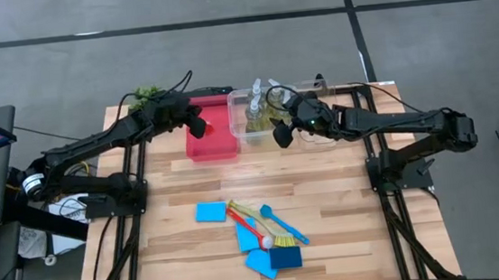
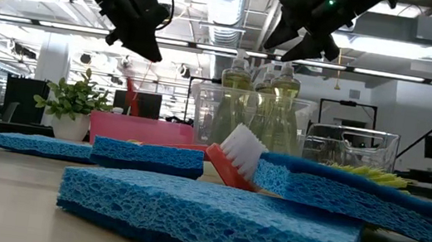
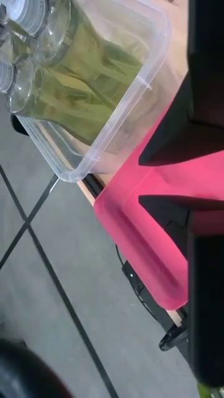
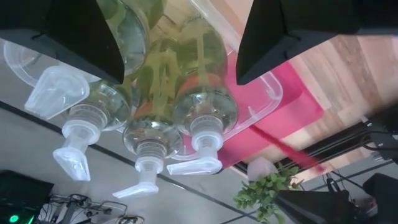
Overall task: Pick & Place Kitchen Sink Supplies
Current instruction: Put the blue toilet brush into the red bin
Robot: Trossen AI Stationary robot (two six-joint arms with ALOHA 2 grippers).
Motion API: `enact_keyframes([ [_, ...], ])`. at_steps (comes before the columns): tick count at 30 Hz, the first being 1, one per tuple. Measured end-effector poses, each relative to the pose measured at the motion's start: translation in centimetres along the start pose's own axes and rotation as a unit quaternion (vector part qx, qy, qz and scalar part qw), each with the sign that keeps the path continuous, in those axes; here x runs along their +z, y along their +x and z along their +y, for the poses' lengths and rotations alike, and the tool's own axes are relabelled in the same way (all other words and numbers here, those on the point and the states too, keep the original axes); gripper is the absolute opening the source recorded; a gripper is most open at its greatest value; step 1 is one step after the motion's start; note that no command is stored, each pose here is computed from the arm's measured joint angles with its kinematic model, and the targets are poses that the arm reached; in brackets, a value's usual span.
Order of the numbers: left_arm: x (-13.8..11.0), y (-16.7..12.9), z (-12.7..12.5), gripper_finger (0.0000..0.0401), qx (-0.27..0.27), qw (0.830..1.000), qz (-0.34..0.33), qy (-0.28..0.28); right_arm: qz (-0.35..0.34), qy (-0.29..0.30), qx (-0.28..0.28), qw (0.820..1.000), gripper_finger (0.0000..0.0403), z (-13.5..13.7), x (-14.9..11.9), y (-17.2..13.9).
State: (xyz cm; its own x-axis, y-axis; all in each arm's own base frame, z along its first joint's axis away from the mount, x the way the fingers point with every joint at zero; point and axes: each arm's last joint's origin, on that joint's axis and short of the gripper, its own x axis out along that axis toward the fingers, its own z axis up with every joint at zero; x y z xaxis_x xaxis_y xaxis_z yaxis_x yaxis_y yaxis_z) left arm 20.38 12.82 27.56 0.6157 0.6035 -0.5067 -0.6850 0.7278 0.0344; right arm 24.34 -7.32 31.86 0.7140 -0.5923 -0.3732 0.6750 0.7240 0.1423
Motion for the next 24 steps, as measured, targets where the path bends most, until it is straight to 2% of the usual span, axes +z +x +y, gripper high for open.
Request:
enact_keyframes([
  [9, -0.1, -0.1, -0.5, 0.014, -0.037, 0.999, 0.006, -0.01, 0.007, -0.007, 0.028, 1.0, 0.0302, 0.9, -0.3, -0.4],
  [17, -0.3, -0.5, -2.4, 0.0145, -0.073, 0.997, 0.008, 0.006, 0.017, -0.025, 0.064, 0.998, 0.0302, 2.6, -1.0, -1.3],
  [24, -0.7, -1.2, -4.5, 0.0145, -0.112, 0.993, 0.012, 0.019, 0.086, -0.078, 0.094, 0.989, 0.0302, 4.4, -3.2, -2.5],
])
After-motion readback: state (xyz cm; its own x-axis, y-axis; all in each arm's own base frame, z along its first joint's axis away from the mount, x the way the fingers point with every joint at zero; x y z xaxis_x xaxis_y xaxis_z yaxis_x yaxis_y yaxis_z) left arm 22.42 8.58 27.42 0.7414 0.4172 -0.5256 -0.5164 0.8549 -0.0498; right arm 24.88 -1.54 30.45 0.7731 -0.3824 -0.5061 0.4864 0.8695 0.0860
